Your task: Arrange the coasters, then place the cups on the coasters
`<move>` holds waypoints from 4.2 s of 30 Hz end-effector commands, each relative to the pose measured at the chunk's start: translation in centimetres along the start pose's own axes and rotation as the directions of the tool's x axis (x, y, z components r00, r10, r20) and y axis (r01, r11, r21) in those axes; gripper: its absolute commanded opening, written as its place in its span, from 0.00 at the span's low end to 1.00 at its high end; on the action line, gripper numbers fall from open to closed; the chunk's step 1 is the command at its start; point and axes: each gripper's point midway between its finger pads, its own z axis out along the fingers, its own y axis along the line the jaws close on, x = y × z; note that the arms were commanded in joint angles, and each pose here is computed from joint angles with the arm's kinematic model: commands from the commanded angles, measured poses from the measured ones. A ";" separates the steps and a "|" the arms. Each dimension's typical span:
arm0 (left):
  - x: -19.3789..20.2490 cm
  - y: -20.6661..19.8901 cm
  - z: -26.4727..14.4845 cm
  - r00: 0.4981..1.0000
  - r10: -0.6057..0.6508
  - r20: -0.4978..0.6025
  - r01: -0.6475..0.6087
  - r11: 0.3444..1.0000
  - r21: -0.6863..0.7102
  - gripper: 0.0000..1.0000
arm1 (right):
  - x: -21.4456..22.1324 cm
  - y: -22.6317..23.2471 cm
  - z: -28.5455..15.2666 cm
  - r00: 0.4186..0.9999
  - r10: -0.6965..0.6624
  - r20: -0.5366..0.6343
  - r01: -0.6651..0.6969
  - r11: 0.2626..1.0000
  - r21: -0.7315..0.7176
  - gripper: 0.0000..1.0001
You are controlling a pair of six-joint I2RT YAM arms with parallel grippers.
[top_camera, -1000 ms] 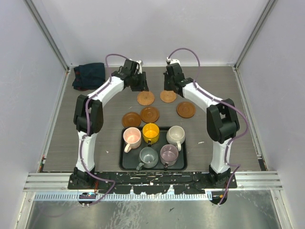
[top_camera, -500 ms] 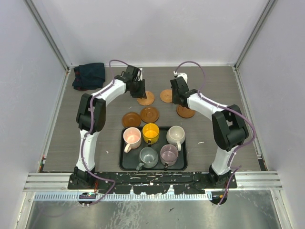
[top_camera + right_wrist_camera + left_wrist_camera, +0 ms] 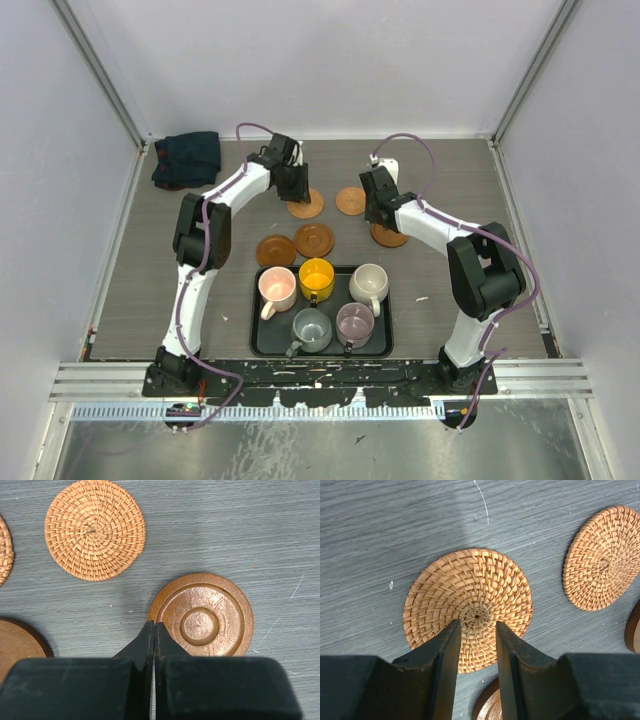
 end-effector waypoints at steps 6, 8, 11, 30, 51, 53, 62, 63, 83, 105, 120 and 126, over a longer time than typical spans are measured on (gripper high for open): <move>0.7 -0.3 1.3 0.999 0.013 -0.036 -0.012 1.000 0.018 0.36 | -3.0 -0.5 -1.3 0.993 0.060 0.100 -0.062 0.998 0.016 0.01; 0.7 -0.5 1.3 0.999 0.015 -0.037 -0.014 1.000 0.019 0.36 | -3.1 -0.5 -1.3 0.993 0.059 0.100 -0.061 0.998 0.018 0.01; 0.7 -0.4 1.4 0.999 0.014 -0.036 -0.014 1.000 0.018 0.36 | -2.8 -0.6 -1.1 0.994 0.057 0.093 -0.060 0.998 0.023 0.01; 0.3 -1.2 1.8 0.999 -0.001 -0.033 0.003 0.998 0.058 0.39 | -3.0 -0.4 -0.4 0.994 0.053 0.093 -0.056 0.998 0.025 0.01; -0.7 -2.3 1.7 1.000 -0.003 -0.007 0.003 0.995 0.103 0.43 | -3.1 -0.4 0.6 0.996 0.037 0.087 -0.040 0.999 0.034 0.01; -1.0 -2.5 1.2 1.000 0.000 0.002 -0.001 0.994 0.107 0.44 | -3.3 -0.4 0.7 0.995 0.036 0.089 -0.039 0.999 0.036 0.01; -4.7 -4.5 -6.0 0.986 0.045 0.160 -0.065 0.991 0.119 0.54 | -4.1 -0.8 -0.2 0.993 0.034 0.115 -0.039 0.998 0.045 0.01; -5.0 -4.6 -7.1 0.982 0.049 0.180 -0.071 0.991 0.115 0.55 | -4.1 -1.0 -0.4 0.993 0.033 0.115 -0.039 0.998 0.050 0.01; 9.5 3.3 -9.5 0.999 -0.037 0.019 0.039 0.994 -0.107 0.37 | 0.6 -2.1 -0.2 0.999 0.039 0.025 -0.040 0.998 0.047 0.01; 15.0 10.2 -7.9 0.984 -0.122 -0.132 0.072 0.940 -0.333 0.31 | 3.4 -6.0 5.6 0.978 0.139 -0.158 -0.122 0.987 0.109 0.01; 5.8 13.9 -5.0 0.967 -0.253 -0.036 0.233 0.931 -0.280 0.32 | -3.2 -11.0 10.1 0.963 0.260 -0.069 -0.245 0.955 0.167 0.01; 2.0 14.6 -3.4 0.959 -0.284 -0.004 0.276 0.934 -0.228 0.32 | -4.5 -12.2 11.9 0.955 0.291 -0.053 -0.279 0.946 0.164 0.01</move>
